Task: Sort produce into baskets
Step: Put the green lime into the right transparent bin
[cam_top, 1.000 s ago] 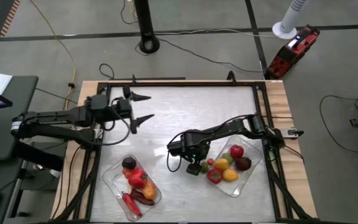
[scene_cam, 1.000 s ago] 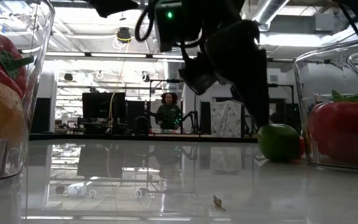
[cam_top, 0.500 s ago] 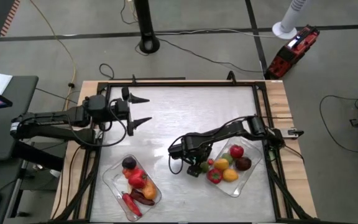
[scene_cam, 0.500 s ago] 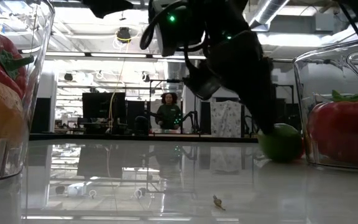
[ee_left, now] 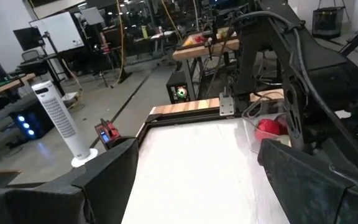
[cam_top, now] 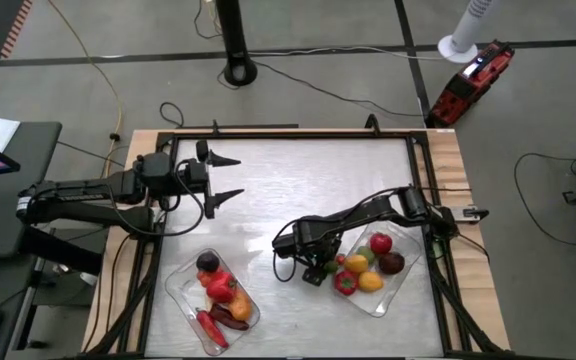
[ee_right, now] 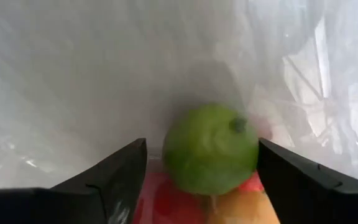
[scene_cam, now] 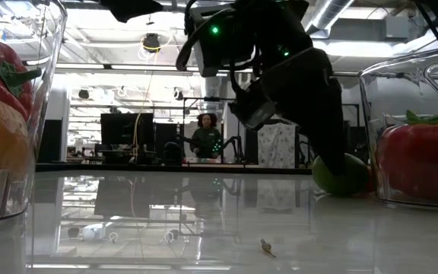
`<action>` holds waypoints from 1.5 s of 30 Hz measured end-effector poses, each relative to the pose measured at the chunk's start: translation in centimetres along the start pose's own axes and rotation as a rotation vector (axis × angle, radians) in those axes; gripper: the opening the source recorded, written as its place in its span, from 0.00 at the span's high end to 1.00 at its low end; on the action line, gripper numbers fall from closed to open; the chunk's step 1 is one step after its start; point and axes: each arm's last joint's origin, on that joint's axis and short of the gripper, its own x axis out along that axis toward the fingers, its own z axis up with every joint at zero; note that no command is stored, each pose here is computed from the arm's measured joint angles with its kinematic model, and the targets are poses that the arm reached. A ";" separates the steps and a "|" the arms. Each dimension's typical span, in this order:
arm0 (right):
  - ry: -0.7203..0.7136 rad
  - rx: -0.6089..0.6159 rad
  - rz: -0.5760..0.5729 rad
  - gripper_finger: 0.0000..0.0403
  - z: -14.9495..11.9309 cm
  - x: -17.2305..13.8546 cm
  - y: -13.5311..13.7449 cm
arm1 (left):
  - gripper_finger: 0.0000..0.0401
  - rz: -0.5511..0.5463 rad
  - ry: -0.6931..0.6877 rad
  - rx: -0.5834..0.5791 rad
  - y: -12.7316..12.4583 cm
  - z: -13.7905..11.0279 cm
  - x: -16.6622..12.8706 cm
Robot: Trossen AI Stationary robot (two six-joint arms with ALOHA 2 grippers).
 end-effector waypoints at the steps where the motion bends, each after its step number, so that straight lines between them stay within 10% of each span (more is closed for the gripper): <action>1: -0.006 -0.002 0.002 0.22 0.1 0.0 0.0 | 0.19 0.000 0.000 0.000 0.0 0.0 0.0; 19: -0.027 -0.039 -0.029 0.46 0.2 -0.4 -0.3 | 0.19 0.001 0.000 0.000 0.0 0.0 0.0; 30: -0.132 -0.066 -0.156 0.46 -0.7 -6.9 -0.5 | 0.19 -0.003 0.019 -0.002 0.0 -0.2 0.0; 45: -0.198 -0.076 -0.143 0.46 -8.8 -8.6 1.8 | 0.19 -0.005 0.031 -0.005 -0.1 -0.3 -0.1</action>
